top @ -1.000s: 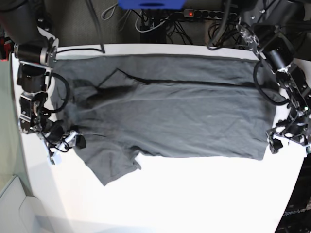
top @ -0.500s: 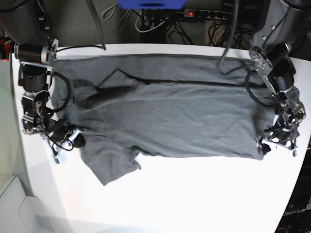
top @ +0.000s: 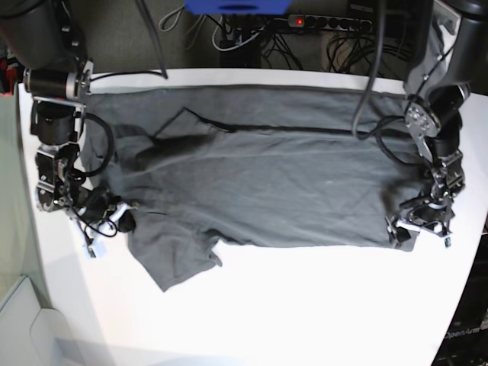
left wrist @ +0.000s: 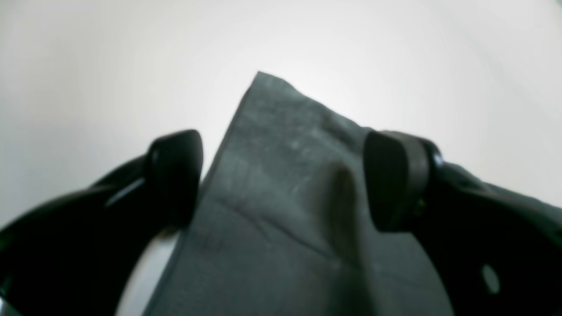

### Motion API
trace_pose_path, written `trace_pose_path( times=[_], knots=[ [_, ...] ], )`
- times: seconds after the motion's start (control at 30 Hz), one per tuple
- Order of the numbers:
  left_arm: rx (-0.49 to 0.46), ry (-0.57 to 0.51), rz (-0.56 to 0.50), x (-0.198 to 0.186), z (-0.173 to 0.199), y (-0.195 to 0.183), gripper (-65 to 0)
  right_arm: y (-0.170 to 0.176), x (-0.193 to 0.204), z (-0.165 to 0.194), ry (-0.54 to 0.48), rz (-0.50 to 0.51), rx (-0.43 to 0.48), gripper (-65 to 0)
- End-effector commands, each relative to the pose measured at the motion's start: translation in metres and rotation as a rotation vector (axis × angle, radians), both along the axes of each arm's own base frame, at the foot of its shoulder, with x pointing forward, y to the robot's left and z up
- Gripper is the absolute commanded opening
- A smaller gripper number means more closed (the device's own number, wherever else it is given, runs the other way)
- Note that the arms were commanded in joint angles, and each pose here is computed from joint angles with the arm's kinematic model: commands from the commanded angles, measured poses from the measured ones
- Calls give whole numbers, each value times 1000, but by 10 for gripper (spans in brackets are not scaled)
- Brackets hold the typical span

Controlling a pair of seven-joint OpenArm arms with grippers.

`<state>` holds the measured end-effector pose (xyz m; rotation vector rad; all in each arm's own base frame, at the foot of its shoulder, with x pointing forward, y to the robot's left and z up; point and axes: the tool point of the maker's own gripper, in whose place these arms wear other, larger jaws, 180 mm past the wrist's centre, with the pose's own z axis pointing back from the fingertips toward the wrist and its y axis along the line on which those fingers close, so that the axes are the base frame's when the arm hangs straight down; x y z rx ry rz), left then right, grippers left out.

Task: Layout the t-shirt on the table in an organized manner, then fold the t-shirt properly

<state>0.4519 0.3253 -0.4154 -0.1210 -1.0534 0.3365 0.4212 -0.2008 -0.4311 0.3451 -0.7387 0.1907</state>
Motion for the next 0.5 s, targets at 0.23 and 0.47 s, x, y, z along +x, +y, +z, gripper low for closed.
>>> trace_pose_path(
  times=[0.23,0.47],
  knots=[
    [7,31,9,-9,-5,10,-363,-2,-8,-8,58,31,-46,-650],
    [30,50,32,-13,-8,17,-626,-1,-7,-7,54,30,-43,-650]
  ],
)
